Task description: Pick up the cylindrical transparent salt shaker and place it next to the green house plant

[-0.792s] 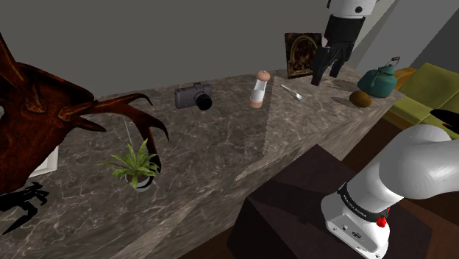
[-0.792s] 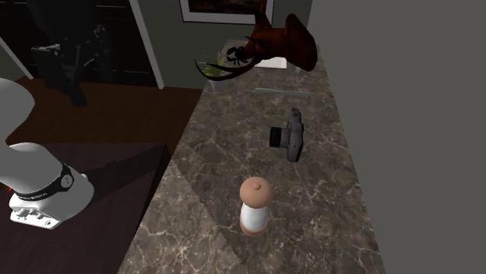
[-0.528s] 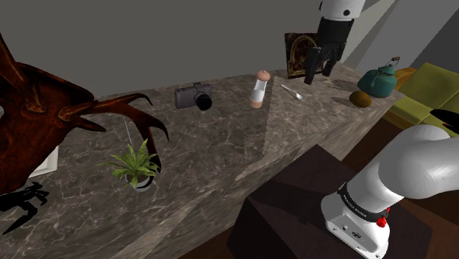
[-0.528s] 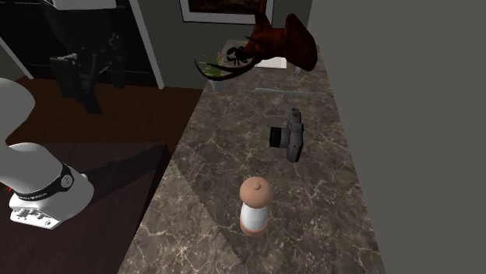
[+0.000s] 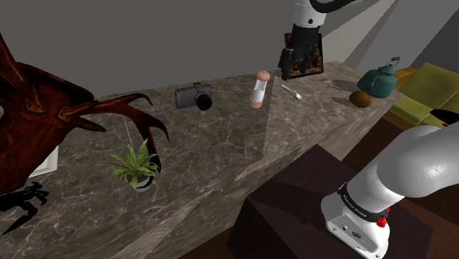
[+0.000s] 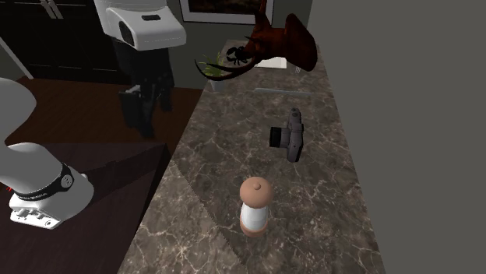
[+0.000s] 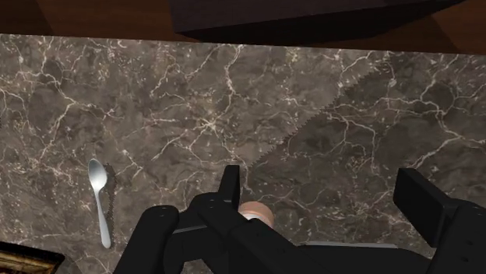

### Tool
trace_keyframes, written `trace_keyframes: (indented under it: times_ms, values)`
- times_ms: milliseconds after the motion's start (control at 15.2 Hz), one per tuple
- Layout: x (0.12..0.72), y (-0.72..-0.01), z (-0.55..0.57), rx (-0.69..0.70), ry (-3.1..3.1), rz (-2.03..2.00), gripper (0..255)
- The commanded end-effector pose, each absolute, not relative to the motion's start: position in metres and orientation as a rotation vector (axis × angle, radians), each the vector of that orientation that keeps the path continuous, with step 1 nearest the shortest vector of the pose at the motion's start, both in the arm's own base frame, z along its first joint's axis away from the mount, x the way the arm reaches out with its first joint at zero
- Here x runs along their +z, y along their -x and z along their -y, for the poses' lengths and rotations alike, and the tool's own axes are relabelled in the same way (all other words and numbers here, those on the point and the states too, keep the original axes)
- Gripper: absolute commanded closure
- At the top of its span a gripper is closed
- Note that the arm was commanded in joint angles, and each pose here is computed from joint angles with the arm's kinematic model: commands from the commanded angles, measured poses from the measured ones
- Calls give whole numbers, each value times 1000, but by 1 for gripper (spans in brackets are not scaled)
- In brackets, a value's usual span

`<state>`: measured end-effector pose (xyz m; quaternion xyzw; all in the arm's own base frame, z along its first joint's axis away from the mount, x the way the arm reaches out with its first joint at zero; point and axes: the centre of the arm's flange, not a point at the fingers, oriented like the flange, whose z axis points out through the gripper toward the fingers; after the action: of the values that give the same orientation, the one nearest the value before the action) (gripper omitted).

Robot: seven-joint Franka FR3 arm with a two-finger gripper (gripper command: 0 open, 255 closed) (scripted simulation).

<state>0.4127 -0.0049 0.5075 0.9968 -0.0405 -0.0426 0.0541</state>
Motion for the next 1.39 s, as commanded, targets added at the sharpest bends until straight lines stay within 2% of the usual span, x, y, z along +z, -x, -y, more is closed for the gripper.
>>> trace_keyframes:
  times_ms: [0, 1056, 1320]
  values:
    - [500, -435, 14, -117, -3022, 133, 0]
    - [434, -614, 80, -30, -2972, 215, 0]
    - [417, -618, 85, -28, -2970, 216, 0]
